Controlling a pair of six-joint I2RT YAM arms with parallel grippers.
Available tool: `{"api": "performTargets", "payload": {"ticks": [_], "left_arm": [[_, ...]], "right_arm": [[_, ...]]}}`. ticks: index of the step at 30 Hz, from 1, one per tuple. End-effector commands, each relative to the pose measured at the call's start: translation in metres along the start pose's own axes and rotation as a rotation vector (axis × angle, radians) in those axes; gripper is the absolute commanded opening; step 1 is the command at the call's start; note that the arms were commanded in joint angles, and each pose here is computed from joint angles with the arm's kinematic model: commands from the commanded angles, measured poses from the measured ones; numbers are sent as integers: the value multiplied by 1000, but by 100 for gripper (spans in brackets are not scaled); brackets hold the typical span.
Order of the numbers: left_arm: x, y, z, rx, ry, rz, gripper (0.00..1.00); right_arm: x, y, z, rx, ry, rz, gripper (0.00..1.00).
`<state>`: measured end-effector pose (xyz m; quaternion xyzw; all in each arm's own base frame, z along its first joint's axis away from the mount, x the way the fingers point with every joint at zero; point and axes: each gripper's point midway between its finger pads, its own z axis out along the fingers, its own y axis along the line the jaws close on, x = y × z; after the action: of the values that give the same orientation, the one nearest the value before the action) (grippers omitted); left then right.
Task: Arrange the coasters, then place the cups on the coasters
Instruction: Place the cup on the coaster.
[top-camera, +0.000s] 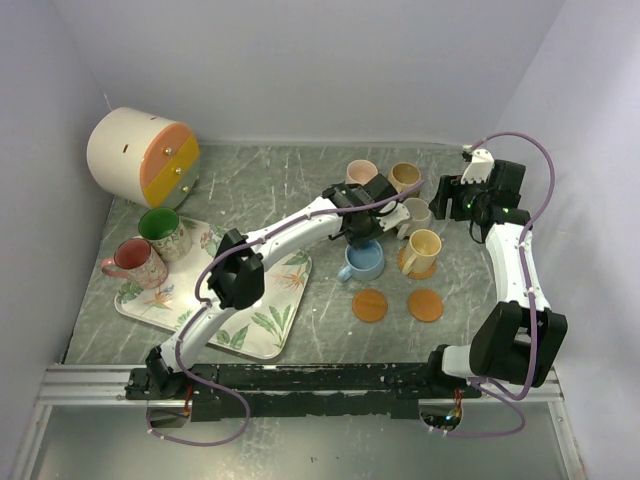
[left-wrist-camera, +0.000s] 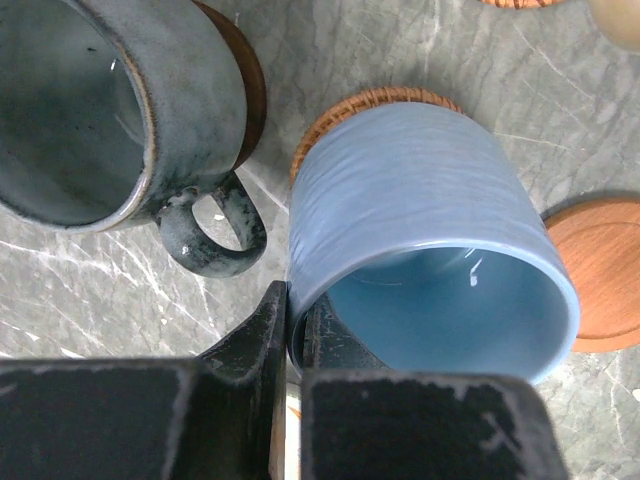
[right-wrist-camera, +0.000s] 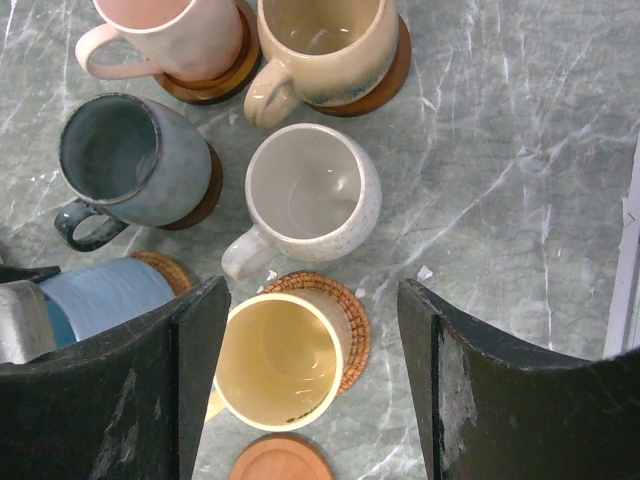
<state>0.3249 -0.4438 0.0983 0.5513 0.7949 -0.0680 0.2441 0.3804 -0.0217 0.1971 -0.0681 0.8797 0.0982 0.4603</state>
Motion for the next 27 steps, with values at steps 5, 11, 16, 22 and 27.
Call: {"api": "performTargets", "payload": {"ticks": [5, 11, 16, 22, 27], "left_arm": [[-21, 4, -5, -25, -59, 13, 10], [-22, 4, -2, -24, -64, 15, 19], [-23, 4, 1, -20, -68, 16, 24], [-27, 4, 0, -25, -81, 11, 28], [-35, 5, -5, -22, -107, 5, 31]], "right_arm": [[0, -1, -2, -5, -11, 6, 68], [1, -1, -1, -7, -9, 9, 68], [0, -1, -1, -5, -10, 6, 68], [0, -2, -2, -4, -10, 6, 68], [1, -1, -2, -5, -9, 5, 68]]}}
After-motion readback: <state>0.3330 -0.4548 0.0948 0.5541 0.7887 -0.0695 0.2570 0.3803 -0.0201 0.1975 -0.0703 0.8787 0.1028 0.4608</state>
